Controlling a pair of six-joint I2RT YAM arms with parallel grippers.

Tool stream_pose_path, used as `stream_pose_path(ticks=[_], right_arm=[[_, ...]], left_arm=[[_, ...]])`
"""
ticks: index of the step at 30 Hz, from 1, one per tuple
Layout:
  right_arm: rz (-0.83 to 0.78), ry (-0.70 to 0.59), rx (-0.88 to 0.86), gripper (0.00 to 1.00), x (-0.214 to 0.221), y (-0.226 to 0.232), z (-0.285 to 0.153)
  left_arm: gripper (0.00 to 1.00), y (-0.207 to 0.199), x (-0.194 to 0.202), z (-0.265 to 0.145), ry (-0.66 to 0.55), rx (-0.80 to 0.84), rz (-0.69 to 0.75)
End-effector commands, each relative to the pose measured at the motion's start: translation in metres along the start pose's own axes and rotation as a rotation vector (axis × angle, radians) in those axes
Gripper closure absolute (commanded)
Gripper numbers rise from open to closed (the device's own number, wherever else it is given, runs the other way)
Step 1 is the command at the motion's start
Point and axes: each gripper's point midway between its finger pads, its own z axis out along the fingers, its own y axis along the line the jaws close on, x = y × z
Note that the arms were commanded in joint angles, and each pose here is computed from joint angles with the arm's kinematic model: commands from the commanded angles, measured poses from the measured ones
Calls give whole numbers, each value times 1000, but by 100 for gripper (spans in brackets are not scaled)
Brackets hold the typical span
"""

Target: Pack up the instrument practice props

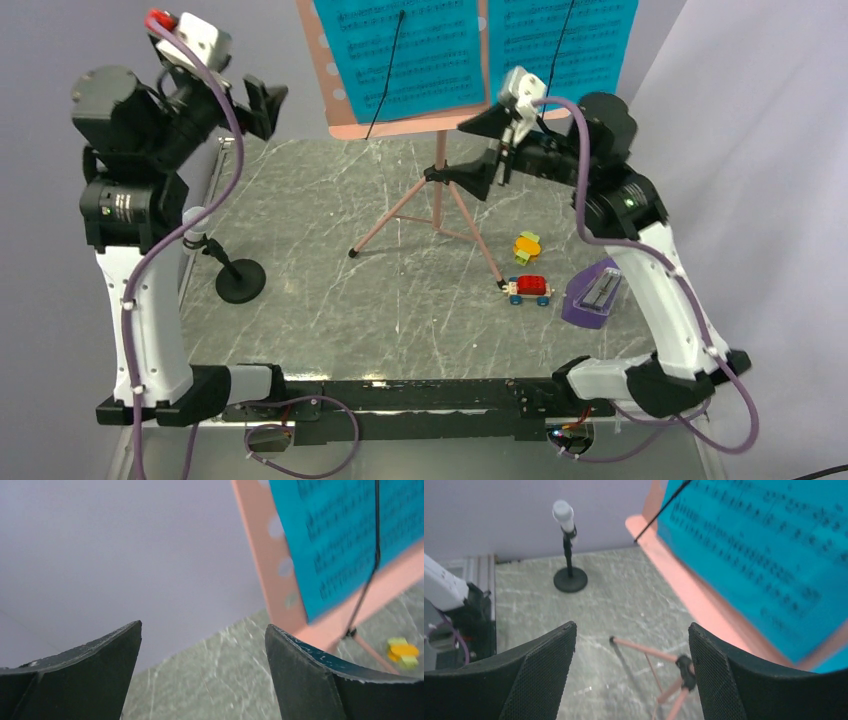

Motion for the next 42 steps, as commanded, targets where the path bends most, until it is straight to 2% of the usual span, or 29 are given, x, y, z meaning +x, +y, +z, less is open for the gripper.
stream_pose_path(ticks=[1,5,8,13,20,32,38,42], right_arm=[[68,-142,-73,15,-38,-4,43],[55,-234,-59,9,-60,-8,65],[128,-272,-20,9,-72,-18,78],[139,-322,-31,9,-87,-21,91],[132,-340,-35,9,-91,-21,114],[107,-333,-37,8,-87,-20,129],[89,-346,-48,10,-89,-20,133],[27,-353,-123,11,-92,-7,130]], left_arm=[[3,16,-58,0,-172,35,-60],[3,2,-96,-2,-384,193,-115],[3,-10,-125,-10,-529,291,-121],[3,-21,-146,-6,-592,444,-141],[3,2,-169,15,-682,405,-88],[3,26,-171,56,-747,367,-207],[1,16,-177,61,-781,376,-200],[8,10,-186,56,-819,373,-158]])
